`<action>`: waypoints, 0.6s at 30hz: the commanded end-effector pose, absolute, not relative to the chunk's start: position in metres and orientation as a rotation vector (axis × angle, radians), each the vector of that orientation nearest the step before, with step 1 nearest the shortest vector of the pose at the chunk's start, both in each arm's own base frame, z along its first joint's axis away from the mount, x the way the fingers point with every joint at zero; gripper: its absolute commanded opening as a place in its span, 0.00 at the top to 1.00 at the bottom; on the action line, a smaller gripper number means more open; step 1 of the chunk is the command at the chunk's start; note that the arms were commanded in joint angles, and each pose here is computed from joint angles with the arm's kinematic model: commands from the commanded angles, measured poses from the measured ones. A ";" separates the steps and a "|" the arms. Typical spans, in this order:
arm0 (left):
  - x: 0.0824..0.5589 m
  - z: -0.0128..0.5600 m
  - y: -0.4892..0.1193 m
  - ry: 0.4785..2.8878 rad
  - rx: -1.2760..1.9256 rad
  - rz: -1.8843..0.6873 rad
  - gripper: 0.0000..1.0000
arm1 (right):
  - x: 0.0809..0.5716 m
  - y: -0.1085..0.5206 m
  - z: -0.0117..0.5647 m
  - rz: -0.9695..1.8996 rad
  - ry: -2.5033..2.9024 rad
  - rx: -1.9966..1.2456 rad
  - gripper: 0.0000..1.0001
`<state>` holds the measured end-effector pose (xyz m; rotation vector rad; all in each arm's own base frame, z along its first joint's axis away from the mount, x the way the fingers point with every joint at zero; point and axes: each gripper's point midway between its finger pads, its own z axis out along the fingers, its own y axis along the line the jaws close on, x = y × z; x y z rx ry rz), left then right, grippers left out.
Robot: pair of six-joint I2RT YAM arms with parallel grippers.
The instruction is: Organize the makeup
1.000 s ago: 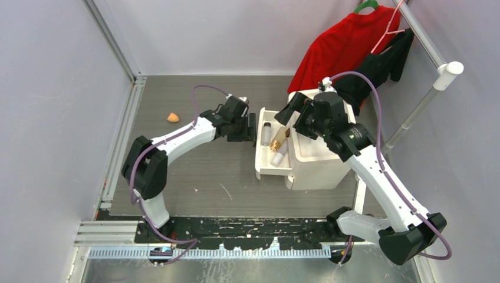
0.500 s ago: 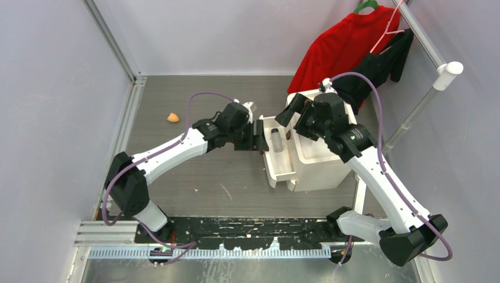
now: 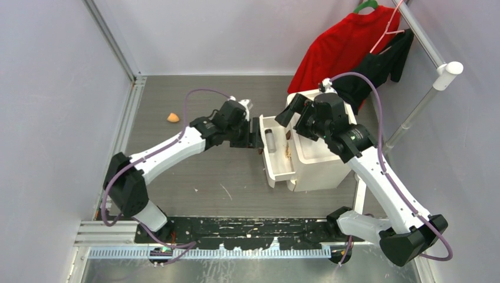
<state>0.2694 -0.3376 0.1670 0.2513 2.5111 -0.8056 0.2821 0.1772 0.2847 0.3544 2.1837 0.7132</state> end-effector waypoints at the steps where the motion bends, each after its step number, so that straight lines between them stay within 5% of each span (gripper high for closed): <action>1: 0.287 0.208 -0.303 2.373 0.183 -0.770 0.34 | 0.268 0.192 0.282 0.794 2.241 0.319 0.00; 8: 0.291 0.175 -0.277 2.454 0.175 -0.672 0.35 | 0.269 0.193 0.280 0.794 2.244 0.317 0.00; 18: 0.294 0.153 -0.335 2.492 0.243 -0.832 0.37 | 0.269 0.193 0.279 0.791 2.248 0.326 0.00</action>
